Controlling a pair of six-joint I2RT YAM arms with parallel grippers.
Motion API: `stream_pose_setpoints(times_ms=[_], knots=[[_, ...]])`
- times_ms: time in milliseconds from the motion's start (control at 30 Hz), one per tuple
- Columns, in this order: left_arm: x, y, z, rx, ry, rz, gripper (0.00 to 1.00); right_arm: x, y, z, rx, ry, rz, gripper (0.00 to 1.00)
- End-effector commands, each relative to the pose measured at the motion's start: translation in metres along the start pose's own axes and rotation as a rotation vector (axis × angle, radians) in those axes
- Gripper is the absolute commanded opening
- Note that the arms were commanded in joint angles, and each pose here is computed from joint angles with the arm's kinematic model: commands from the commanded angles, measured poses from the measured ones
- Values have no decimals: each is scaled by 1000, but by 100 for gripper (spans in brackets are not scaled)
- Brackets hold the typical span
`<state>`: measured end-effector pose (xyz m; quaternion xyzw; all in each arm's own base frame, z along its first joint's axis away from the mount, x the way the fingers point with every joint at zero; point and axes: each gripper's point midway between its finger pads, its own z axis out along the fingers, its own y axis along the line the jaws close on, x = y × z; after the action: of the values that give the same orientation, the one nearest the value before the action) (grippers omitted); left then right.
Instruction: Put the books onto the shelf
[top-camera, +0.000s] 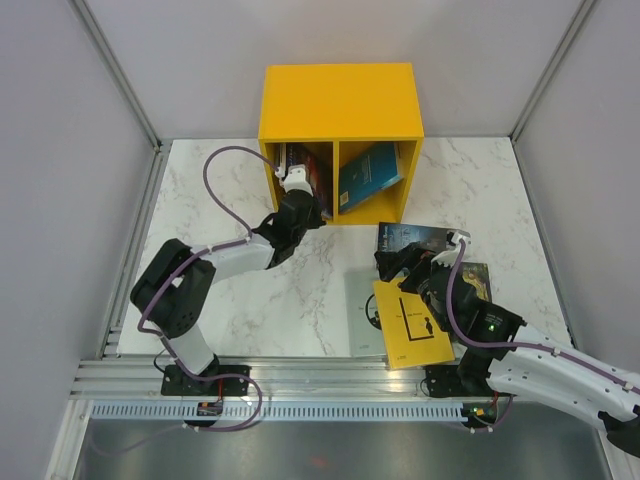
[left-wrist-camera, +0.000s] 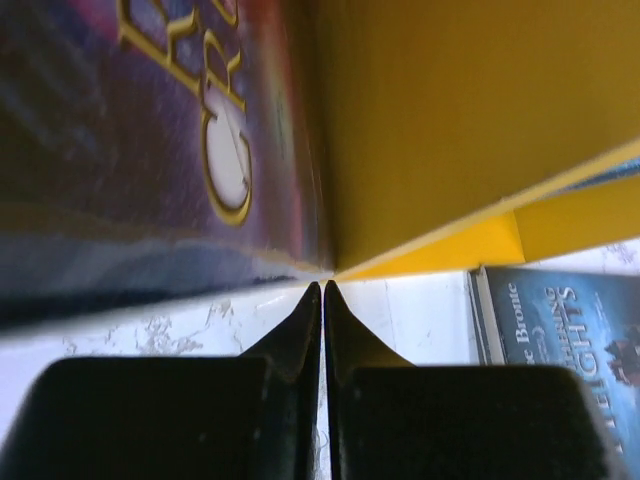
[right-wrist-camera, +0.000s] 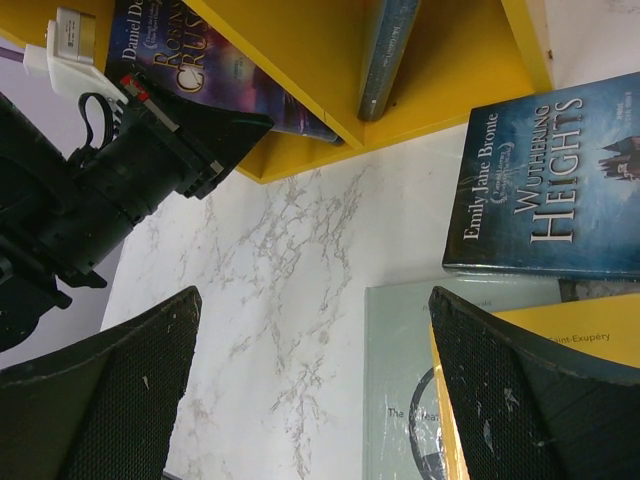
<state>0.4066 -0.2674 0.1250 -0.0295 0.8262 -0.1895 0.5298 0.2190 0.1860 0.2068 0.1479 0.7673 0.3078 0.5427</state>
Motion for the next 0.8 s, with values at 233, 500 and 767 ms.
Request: stream_pose_setpoints(times_ms=[233, 500, 767], knots=[[-31, -2, 30, -79, -72, 13, 2, -9, -9, 0, 39, -42, -49, 98], [-41, -5, 20, -36, -79, 108, 2, -4, -11, 4, 52, -33, -57, 98], [-31, -20, -34, 136, -11, 85, 2, 0, -13, 4, 51, -28, -40, 98]])
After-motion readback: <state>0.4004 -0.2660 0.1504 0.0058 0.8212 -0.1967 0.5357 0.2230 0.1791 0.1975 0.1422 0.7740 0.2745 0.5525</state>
